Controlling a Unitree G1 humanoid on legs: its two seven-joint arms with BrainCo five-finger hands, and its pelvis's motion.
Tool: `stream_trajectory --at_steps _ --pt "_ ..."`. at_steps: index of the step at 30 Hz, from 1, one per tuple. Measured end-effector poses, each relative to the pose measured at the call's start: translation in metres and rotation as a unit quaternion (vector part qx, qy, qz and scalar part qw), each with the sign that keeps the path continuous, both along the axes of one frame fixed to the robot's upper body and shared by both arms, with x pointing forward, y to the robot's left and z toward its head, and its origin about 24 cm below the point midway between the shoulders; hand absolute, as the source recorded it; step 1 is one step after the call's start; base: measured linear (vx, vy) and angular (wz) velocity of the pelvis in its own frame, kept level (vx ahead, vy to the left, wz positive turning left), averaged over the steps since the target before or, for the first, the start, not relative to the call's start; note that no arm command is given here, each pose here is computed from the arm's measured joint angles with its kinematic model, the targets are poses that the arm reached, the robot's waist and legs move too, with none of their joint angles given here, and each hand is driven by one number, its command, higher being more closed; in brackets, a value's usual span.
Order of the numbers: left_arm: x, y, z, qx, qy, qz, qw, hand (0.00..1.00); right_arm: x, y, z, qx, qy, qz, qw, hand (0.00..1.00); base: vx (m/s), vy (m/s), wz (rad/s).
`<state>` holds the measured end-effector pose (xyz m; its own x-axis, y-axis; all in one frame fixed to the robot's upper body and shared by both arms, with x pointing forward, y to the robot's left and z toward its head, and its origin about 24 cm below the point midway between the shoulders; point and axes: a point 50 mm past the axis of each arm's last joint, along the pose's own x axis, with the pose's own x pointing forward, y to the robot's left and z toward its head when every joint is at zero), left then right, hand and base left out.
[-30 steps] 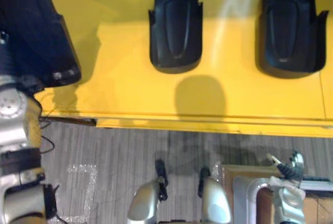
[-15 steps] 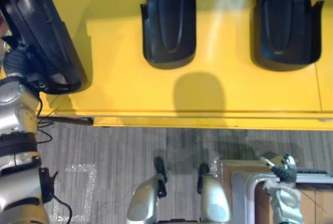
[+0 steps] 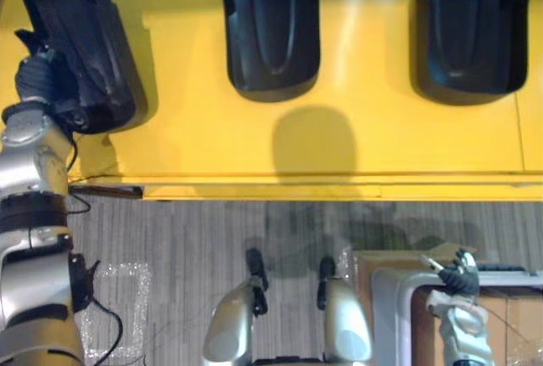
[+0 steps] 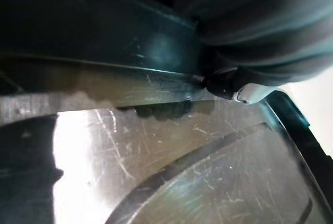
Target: Walk over and take plastic housings, then place them on the shelf
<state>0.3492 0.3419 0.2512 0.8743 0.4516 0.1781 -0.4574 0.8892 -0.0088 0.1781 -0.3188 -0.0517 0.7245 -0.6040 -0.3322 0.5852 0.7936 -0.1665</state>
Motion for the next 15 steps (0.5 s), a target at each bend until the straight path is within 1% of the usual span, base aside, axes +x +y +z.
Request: stream_trajectory --at_steps 3,5,8,11,15 --pt "0.000 0.000 0.008 0.019 0.006 0.009 1.000 1.00 0.003 0.001 0.002 -0.004 -0.001 0.009 1.000 0.00 -0.01 -0.006 -0.07" --pt "0.000 0.001 0.016 0.056 0.018 0.019 0.998 1.00 0.004 0.001 0.002 -0.004 -0.002 0.010 1.000 0.00 -0.01 -0.014 -0.04" --pt "0.002 -0.003 0.021 0.087 0.029 0.024 0.995 1.00 0.004 0.000 0.003 -0.006 -0.002 0.013 1.000 0.00 0.00 0.000 0.00" --pt "0.004 -0.006 0.030 0.106 0.032 0.018 0.994 1.00 0.006 -0.002 0.006 -0.010 -0.007 0.021 1.000 0.00 0.00 0.000 0.00" --pt "0.004 -0.006 0.033 0.115 0.038 0.010 0.993 1.00 0.007 -0.004 0.008 -0.014 -0.008 0.022 1.000 0.00 0.00 0.008 -0.02"
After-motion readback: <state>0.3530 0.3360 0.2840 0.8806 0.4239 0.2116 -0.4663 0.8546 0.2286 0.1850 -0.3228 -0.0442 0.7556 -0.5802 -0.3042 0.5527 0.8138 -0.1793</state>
